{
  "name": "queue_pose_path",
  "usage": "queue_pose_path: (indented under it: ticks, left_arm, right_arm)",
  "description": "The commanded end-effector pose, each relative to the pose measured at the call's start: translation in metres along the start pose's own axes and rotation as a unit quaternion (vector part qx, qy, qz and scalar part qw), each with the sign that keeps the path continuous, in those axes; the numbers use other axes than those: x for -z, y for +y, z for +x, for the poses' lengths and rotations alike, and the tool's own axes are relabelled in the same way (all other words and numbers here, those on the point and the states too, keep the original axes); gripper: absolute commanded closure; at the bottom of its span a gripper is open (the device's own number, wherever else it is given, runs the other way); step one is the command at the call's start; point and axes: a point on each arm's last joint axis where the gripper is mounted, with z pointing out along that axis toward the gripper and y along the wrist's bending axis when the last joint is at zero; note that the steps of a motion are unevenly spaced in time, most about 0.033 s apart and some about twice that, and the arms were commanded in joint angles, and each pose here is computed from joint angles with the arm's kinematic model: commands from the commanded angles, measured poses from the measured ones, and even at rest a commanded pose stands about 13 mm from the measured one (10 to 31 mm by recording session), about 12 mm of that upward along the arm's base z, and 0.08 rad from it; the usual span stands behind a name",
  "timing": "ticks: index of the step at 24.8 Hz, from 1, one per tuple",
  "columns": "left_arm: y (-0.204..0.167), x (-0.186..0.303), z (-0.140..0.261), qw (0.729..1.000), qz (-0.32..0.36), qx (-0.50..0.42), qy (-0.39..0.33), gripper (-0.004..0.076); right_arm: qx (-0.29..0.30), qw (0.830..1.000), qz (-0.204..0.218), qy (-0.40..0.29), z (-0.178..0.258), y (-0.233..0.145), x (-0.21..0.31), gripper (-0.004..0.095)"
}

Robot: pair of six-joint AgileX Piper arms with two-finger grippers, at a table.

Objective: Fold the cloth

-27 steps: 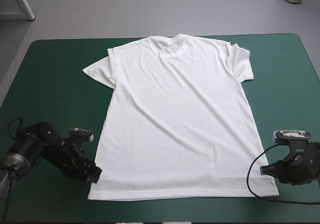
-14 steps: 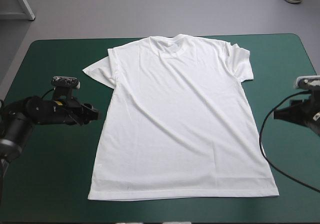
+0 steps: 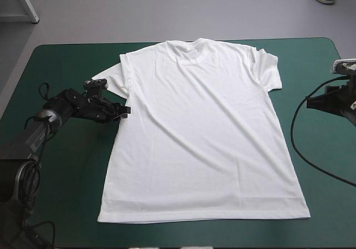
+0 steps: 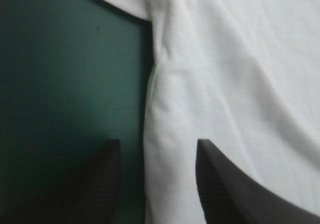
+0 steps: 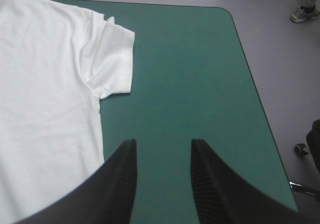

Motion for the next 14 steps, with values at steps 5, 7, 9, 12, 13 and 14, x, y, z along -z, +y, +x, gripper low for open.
queue_pose_path:
  ticks: [5,7,9,12,13,14]
  left_arm:
    - [-0.005,0.004,-0.014,0.999,0.013,-0.016,-0.040,0.0402]
    - [-0.005,0.002,-0.013,0.999,0.013,-0.020,-0.038,0.0454]
    - [-0.008,0.001,-0.014,0.998,0.014,-0.038,-0.040,0.0515]
    - [-0.017,-0.003,-0.014,0.997,0.015,-0.065,-0.043,0.0622]
    - [-0.020,-0.006,-0.013,0.996,0.015,-0.073,-0.042,0.0649]
    - [-0.023,-0.009,-0.012,0.996,0.016,-0.077,-0.041,0.0672]
  right_arm:
    - [-0.011,0.999,-0.002,-0.032,-0.012,-0.002,-0.004,0.0561]
    - [-0.011,1.000,-0.003,-0.019,-0.011,-0.002,-0.012,0.0562]
    - [-0.012,1.000,-0.005,-0.005,-0.009,-0.002,-0.022,0.0562]
    - [-0.010,1.000,-0.007,0.011,-0.006,-0.001,-0.034,0.0562]
    - [-0.010,1.000,-0.008,0.016,-0.005,-0.001,-0.038,0.0562]
    - [-0.010,1.000,-0.008,0.019,-0.005,-0.001,-0.040,0.0561]
